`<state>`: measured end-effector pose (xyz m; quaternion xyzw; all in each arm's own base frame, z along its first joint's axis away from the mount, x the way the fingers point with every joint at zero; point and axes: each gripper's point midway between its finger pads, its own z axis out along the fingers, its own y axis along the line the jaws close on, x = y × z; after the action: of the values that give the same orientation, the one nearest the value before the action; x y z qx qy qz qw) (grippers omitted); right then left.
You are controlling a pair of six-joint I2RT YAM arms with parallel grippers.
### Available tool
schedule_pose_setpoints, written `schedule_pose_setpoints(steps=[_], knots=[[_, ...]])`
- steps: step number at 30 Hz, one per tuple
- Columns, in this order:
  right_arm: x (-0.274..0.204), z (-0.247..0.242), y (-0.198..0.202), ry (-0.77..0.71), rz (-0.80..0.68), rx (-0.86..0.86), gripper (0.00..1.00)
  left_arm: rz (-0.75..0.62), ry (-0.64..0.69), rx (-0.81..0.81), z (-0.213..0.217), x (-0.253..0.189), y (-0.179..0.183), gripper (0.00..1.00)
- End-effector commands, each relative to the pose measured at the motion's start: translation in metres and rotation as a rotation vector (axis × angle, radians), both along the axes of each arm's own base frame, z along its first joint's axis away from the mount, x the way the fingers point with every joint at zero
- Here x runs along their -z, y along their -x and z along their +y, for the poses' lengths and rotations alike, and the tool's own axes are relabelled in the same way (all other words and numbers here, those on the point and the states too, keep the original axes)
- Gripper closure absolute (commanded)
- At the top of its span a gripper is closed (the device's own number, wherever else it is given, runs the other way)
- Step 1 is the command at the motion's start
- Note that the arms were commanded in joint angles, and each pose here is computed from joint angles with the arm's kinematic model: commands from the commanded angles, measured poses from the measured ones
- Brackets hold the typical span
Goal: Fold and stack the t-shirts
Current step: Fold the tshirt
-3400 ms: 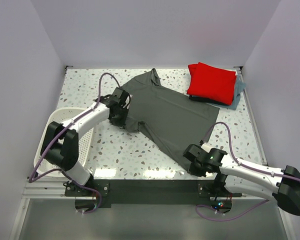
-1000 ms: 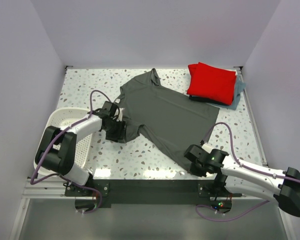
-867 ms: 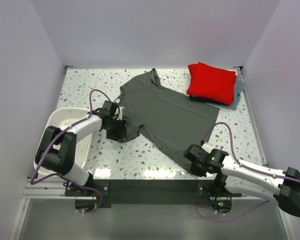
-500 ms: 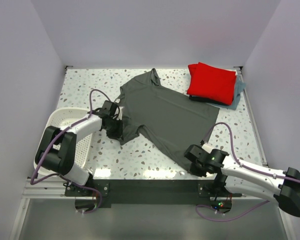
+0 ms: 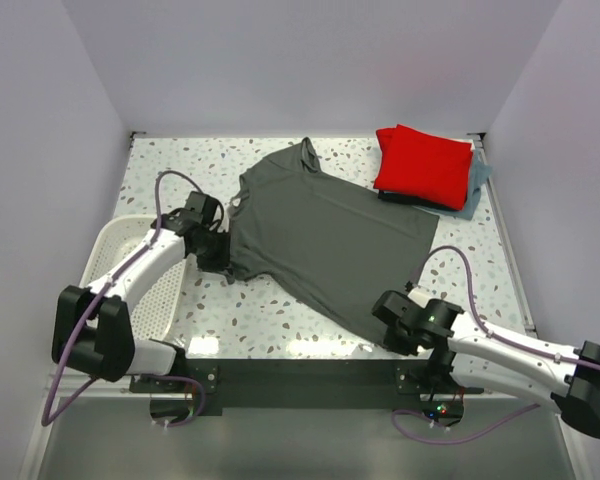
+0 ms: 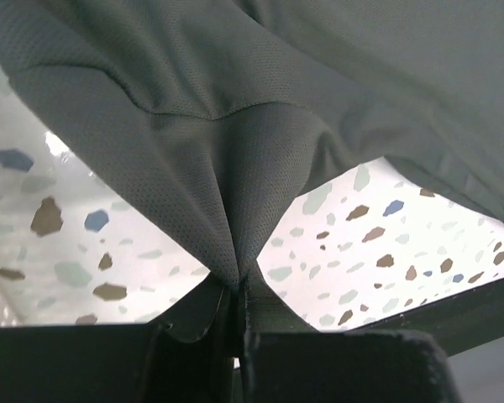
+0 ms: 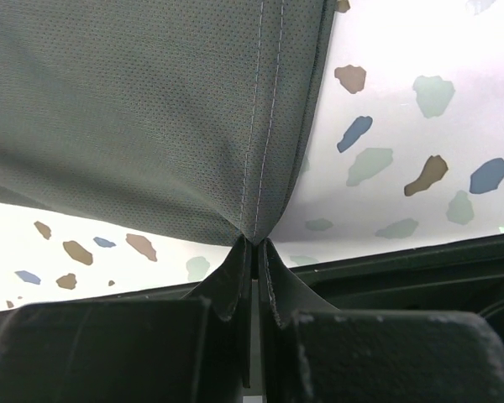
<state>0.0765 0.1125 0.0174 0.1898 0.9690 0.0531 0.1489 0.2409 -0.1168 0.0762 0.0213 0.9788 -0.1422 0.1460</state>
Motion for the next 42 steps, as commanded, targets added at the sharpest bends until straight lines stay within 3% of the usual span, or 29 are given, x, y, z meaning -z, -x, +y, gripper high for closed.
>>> schedule_pose_setpoints(steps=[1,12,21,34,42], knots=[[-0.008,0.001,-0.002,0.032,0.009,-0.021,1.00,-0.011,-0.047,-0.008,0.015,-0.020,0.008,0.98],[-0.023,0.011,-0.009,0.027,-0.001,-0.040,1.00,-0.015,-0.107,-0.036,0.032,-0.024,0.024,0.99],[-0.044,0.012,-0.022,0.010,-0.076,-0.004,1.00,-0.073,0.111,-0.015,-0.009,-0.056,-0.038,1.00],[-0.049,-0.007,-0.038,0.024,-0.159,0.084,1.00,-0.028,0.311,0.018,-0.028,-0.061,-0.083,1.00],[-0.056,-0.028,-0.079,0.067,-0.154,0.125,1.00,-0.031,0.410,0.007,-0.037,-0.060,-0.106,1.00]])
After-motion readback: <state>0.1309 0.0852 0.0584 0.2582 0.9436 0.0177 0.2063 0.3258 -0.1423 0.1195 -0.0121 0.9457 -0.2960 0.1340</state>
